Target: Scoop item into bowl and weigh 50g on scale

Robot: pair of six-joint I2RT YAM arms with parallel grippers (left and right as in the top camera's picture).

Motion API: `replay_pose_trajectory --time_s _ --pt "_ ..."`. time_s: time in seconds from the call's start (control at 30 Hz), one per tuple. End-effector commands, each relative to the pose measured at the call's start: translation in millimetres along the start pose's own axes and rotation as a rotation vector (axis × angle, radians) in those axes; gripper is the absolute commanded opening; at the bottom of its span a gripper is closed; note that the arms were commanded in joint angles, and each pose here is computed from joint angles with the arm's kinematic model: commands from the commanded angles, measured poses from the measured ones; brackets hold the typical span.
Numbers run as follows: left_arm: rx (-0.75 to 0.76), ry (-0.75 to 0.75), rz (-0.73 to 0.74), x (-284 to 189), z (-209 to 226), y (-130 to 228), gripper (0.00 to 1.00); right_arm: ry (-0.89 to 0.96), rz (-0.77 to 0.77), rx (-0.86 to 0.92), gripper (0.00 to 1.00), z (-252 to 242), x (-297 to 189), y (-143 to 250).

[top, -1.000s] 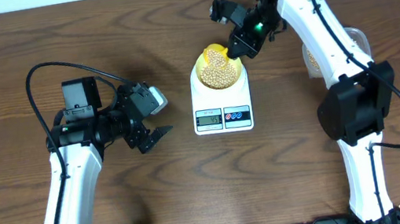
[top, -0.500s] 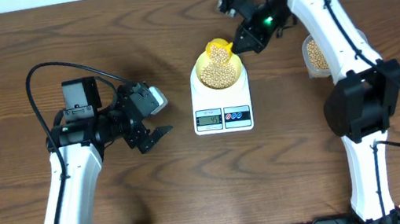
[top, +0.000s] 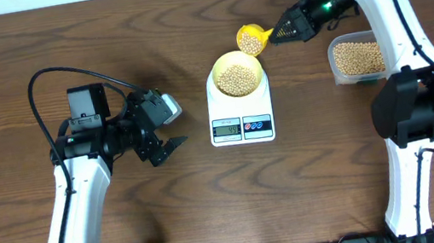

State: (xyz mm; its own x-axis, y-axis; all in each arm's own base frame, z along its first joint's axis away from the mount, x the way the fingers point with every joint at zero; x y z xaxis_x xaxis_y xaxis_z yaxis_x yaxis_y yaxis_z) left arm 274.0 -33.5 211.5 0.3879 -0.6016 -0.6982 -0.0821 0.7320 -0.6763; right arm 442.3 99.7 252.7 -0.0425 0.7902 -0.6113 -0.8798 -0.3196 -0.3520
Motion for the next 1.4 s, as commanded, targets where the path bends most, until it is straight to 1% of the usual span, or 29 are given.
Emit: replay_pose_trajectory --time_s 0.0,0.27,0.67,1.37 --pt "0.009 -0.005 0.002 -0.7 2.0 0.1 0.97 -0.083 -0.074 -0.023 0.01 17.8 -16.5 -4.8" --pt "0.009 -0.005 0.002 -0.7 2.0 0.1 0.97 -0.115 -0.106 -0.002 0.01 13.6 -26.3 -3.6" --pt "0.009 -0.005 0.002 -0.7 2.0 0.1 0.98 -0.115 -0.1 0.014 0.01 13.0 -27.7 -1.6" --pt "0.009 -0.005 0.002 -0.7 2.0 0.1 0.97 0.002 -0.013 -0.04 0.01 19.3 -5.5 -3.3"
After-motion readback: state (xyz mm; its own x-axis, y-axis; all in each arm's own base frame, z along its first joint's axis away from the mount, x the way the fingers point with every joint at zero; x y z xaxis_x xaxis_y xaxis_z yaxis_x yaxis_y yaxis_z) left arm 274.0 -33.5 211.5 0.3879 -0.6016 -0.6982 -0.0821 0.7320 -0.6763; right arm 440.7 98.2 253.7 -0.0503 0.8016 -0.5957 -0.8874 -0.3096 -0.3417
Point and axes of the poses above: each gripper's point midway between its finger pads, its own x axis out along the fingers, its own z axis along the line the jaws close on, y = z × x, the point moved 10 cm from there along -x, back along the fingers, and after that the axes turned 11 degrees about x, right-handed, at the moved point
